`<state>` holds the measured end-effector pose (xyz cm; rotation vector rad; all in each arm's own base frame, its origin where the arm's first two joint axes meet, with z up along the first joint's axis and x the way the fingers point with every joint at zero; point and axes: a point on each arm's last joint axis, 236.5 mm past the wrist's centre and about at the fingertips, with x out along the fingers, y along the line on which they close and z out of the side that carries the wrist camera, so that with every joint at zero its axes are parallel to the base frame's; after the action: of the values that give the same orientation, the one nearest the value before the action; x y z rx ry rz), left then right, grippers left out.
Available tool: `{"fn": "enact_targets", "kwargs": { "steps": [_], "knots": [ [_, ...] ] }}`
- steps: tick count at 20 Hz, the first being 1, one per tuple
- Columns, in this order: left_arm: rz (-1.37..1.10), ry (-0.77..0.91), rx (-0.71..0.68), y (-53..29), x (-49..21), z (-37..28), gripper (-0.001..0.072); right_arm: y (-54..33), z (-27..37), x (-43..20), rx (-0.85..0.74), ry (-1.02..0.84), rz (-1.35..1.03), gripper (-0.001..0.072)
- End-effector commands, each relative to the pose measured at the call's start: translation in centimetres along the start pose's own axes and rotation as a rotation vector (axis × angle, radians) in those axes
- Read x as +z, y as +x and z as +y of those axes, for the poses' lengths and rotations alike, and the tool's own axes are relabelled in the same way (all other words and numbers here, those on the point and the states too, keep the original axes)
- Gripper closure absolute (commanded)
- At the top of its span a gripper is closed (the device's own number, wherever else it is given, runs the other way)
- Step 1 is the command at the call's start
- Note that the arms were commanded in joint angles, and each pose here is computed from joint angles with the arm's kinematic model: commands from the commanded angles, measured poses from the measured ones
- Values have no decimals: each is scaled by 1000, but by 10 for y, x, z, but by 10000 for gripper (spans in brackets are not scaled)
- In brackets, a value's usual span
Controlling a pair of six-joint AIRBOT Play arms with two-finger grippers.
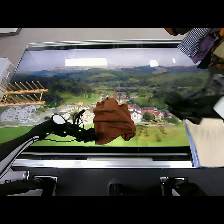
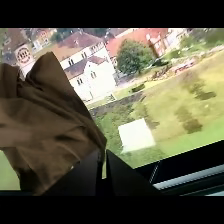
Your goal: Fold the clothes and pants, and hang the long-sleeved shirts on hangers.
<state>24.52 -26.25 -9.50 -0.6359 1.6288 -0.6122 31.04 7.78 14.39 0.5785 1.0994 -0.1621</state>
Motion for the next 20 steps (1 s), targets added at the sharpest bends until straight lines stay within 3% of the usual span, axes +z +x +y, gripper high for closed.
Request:
{"fn": "enact_targets", "kwargs": {
  "steps": [1,2,4,5,6,7,8,20],
  "knots": [
    [43,0,-18,-1,-9,-6,692,67,35,-3,79,60,188,631],
    [47,-4,-19,-1,-10,-6,692,84,52,2,184,116,273,616],
    [53,-8,-20,-1,-12,-6,692,101,85,35,466,172,340,467],
    [53,-8,-20,-1,-12,-6,692,112,85,57,557,161,307,449],
    [53,-8,-20,-1,-12,-6,692,129,75,74,589,182,288,443],
    [53,-8,-20,-1,-12,-6,692,147,64,81,591,204,296,365],
    [53,-8,-20,-1,-12,-6,692,168,54,78,581,198,324,339],
    [69,-23,-24,-2,-15,-7,692,275,60,-14,494,96,555,334]
  ]
}}
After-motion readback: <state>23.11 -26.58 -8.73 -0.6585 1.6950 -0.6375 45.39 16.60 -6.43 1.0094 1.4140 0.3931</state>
